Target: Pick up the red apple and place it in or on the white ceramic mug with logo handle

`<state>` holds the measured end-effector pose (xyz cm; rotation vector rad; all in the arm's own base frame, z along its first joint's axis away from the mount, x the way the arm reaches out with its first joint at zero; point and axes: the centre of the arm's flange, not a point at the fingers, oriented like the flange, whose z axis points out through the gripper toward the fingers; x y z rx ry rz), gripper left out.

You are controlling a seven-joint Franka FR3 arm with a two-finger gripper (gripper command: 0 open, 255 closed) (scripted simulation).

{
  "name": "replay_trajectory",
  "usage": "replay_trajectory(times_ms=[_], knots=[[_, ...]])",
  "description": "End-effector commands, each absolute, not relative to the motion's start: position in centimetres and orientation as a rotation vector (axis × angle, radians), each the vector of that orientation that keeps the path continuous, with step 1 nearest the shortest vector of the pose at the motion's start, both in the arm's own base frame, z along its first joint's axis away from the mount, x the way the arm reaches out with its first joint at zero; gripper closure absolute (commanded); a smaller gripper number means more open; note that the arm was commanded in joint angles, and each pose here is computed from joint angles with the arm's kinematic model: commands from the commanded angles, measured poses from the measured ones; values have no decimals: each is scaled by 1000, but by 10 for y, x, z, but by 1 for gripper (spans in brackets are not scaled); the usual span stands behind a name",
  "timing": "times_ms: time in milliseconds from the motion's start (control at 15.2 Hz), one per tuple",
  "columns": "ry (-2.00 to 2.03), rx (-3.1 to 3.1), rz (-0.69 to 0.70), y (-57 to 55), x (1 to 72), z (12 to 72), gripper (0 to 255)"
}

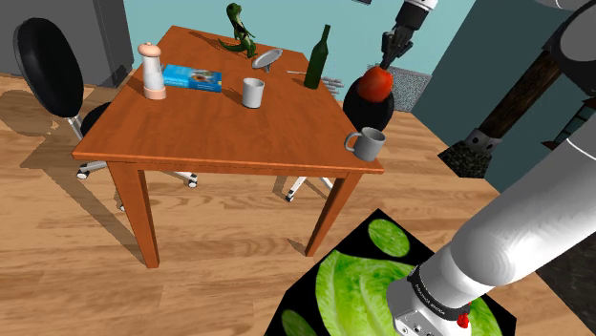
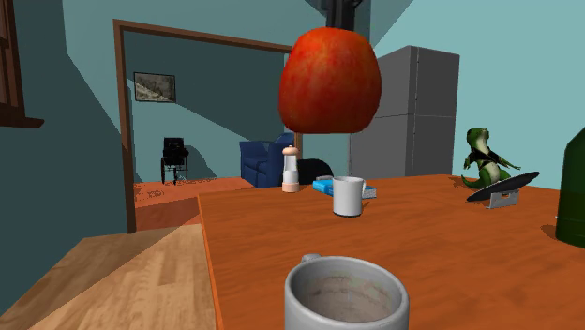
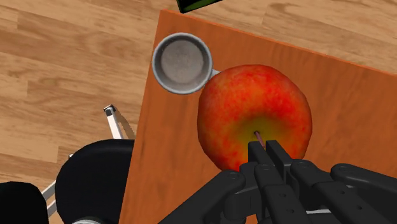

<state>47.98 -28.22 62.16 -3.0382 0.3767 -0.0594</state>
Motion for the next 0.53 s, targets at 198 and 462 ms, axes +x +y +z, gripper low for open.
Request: replay_trajectory(times_ms=[198, 462], knots=[[375, -3037, -59, -306, 433, 634, 255], [375, -3037, -59, -306, 433, 613, 255]])
